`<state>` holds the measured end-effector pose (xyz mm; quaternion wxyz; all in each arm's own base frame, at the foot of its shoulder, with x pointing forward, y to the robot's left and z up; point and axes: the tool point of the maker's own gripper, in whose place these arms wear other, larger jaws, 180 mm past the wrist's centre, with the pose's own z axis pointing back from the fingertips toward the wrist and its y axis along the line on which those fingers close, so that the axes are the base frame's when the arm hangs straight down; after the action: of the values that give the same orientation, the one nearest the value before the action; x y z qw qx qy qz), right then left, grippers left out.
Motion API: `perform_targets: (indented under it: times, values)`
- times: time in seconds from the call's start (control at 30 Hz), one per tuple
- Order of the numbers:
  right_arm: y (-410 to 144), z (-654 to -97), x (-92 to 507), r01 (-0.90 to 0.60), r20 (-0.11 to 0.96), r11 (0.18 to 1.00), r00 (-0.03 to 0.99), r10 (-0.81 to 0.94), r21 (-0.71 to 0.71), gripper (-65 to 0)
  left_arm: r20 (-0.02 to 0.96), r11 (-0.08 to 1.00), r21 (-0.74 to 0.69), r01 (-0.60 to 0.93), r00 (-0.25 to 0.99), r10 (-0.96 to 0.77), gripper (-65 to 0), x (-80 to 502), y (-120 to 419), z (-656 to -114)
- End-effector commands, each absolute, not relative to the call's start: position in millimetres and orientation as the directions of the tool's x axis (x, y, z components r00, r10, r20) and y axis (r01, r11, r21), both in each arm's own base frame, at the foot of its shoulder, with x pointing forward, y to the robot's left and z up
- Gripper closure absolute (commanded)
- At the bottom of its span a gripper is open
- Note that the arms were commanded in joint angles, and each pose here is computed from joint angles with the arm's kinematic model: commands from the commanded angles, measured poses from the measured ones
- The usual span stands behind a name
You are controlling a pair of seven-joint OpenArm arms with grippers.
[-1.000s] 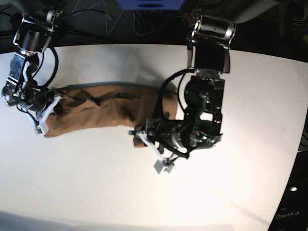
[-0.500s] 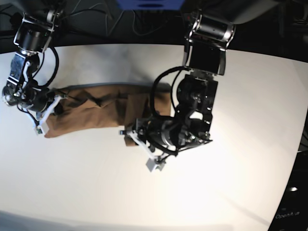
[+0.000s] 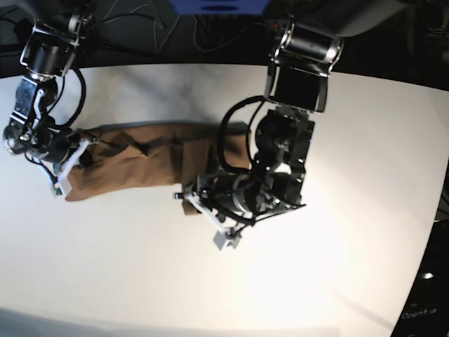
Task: Fold the T-shirt properly
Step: 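Lift the hem end with the left gripper and fold it toward the right gripper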
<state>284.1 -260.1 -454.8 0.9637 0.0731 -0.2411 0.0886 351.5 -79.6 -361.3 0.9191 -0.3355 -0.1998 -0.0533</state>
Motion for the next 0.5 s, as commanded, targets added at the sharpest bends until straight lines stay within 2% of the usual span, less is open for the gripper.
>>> perform_targets:
  times: [0.0, 0.1, 0.2, 0.27, 0.33, 0.4, 0.47]
  values:
    - [-265.2, -489.4, 228.7, -0.224, 0.227, 0.973, 0.952, 0.204, 0.063, -0.7, 0.451, 0.745, -0.61, 0.272, 0.892, 0.043, -3.2, 362.9, -87.7, -339.7]
    - [-265.2, -489.4, 228.7, -0.224, 0.227, 0.973, 0.952, 0.204, 0.063, -0.7, 0.449, 0.735, -0.619, 0.276, 0.892, 0.043, -4.3, 361.8, -90.2, -337.9]
    - [-265.2, -489.4, 228.7, -0.224, 0.227, 0.973, 0.952, 0.204, 0.063, -0.7, 0.441, 0.699, -0.651, 0.297, 0.897, 0.03, -12.9, 354.5, -104.9, -332.5]
    - [-265.2, -489.4, 228.7, -0.224, 0.227, 0.973, 0.952, 0.204, 0.063, -0.7, 0.44, 0.683, -0.661, 0.311, 0.898, 0.017, -22.8, 350.4, -111.7, -330.1]
    - [-265.2, -489.4, 228.7, -0.224, 0.227, 0.973, 0.952, 0.204, 0.063, -0.9, 0.442, 0.668, -0.669, 0.326, 0.897, 0.005, -35.8, 347.0, -117.5, -326.9]
    - [-265.2, -489.4, 228.7, -0.224, 0.227, 0.973, 0.952, 0.204, 0.063, -0.9, 0.469, 0.646, -0.674, 0.359, 0.883, -0.001, -48.3, 345.7, -123.3, -315.9]
    - [-265.2, -489.4, 228.7, -0.224, 0.227, 0.973, 0.952, 0.204, 0.063, -0.9, 0.503, 0.62, -0.675, 0.399, 0.864, -0.009, -57.7, 342.8, -130.7, -301.0]
